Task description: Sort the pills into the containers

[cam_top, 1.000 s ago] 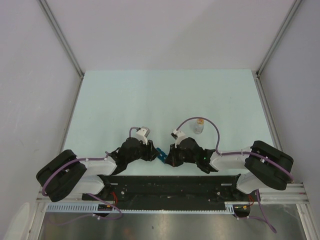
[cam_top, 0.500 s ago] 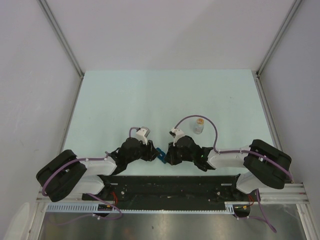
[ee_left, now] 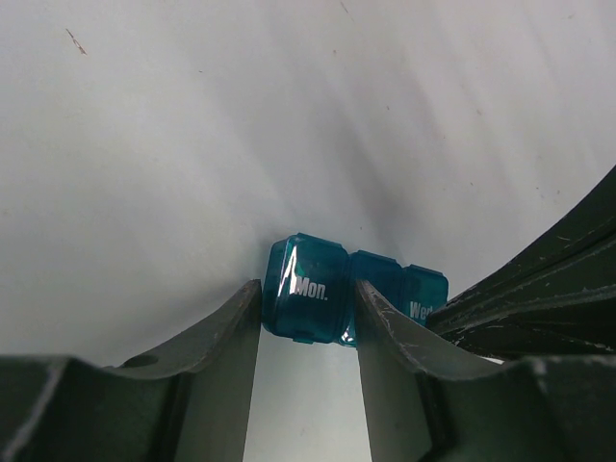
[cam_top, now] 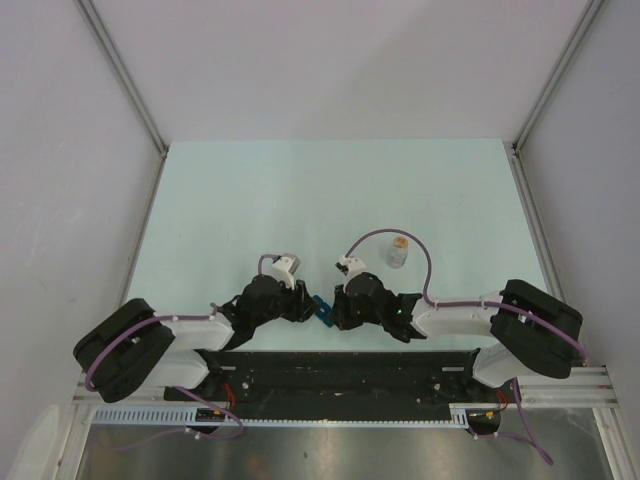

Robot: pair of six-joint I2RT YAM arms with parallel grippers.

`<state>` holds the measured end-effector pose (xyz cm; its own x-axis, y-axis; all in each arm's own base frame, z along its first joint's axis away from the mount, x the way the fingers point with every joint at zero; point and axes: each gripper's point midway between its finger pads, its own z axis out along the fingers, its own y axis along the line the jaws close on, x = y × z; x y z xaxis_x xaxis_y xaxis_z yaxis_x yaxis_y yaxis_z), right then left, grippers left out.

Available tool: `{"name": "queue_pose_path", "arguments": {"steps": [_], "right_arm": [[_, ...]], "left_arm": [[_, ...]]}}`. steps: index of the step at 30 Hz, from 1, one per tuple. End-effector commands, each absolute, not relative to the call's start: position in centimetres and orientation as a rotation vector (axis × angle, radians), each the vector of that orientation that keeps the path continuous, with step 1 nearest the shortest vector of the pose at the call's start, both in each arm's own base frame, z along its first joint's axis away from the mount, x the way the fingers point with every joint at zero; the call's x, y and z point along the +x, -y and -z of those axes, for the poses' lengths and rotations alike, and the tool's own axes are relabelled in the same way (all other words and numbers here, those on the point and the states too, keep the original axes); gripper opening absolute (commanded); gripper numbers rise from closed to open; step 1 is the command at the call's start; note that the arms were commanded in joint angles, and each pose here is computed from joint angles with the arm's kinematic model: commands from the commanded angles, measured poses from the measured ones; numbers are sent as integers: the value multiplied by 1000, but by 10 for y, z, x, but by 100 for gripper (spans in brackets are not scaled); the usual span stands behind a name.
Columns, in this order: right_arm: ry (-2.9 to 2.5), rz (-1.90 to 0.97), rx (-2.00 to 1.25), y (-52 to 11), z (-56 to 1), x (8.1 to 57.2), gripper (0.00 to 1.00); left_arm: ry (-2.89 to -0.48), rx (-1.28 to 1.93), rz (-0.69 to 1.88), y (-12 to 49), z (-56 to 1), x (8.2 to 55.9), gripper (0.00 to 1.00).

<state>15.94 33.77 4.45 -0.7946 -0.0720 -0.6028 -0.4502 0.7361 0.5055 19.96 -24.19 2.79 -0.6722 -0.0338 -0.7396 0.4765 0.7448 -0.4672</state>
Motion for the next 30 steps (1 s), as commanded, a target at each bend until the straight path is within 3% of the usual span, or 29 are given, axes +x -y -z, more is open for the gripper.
{"name": "queue_pose_path", "arguments": {"steps": [1,21,30], "right_arm": [[-2503,-615,-455,-304,-9,151,0],[-2625,-302,-549,-282,33,134,0],[-2599,-283,-543,-280,25,131,0]], "left_arm": [[-2223,342,839,238,-16,193,47],[-2218,344,846,239,-18,193,46],[-2215,345,850,240,-19,194,46]]}}
